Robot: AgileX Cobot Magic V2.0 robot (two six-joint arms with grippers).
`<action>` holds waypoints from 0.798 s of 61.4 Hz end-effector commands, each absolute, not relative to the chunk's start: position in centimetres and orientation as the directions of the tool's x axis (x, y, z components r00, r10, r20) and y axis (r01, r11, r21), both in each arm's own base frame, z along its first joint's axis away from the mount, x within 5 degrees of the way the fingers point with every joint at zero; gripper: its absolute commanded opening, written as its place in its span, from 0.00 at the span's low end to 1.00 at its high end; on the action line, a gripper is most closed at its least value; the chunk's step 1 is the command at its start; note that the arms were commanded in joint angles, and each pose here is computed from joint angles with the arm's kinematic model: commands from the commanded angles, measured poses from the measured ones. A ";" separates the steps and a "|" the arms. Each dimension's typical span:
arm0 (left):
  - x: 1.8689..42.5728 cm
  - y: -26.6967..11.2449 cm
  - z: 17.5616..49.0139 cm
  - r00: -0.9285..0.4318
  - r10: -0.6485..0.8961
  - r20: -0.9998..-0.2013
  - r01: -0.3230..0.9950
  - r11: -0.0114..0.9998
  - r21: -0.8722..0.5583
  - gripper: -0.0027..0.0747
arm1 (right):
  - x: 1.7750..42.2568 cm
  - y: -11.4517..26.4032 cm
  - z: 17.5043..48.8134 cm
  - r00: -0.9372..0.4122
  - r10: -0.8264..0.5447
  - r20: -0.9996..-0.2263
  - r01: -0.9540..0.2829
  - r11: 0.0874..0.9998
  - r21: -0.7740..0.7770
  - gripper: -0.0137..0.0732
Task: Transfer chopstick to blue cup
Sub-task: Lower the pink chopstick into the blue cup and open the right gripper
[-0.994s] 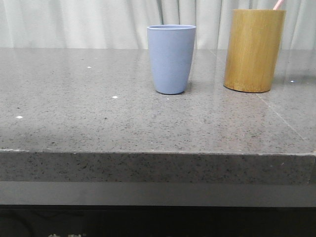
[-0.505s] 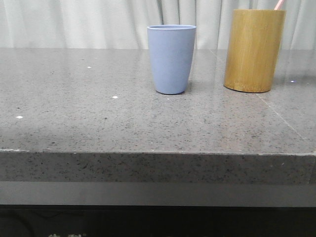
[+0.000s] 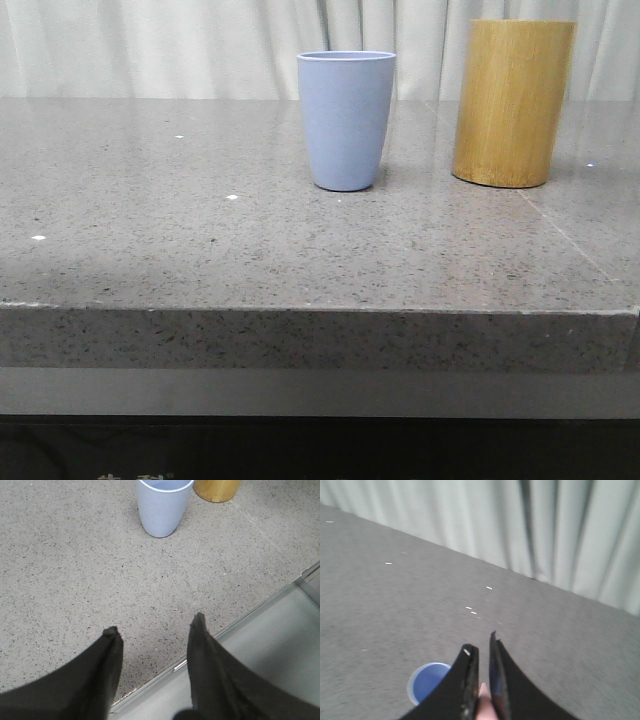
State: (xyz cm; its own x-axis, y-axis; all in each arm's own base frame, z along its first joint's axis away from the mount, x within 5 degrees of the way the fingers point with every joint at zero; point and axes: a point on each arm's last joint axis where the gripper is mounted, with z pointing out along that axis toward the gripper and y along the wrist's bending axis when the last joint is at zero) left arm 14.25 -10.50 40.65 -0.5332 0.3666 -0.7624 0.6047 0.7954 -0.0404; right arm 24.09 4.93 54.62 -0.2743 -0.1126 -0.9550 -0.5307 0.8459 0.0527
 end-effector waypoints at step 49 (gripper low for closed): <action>14.0 -10.6 42.3 -0.470 0.302 -0.829 0.610 0.791 -0.057 0.44 | 35.3 17.1 43.6 -0.341 -0.343 -0.875 -0.670 0.742 -0.029 0.13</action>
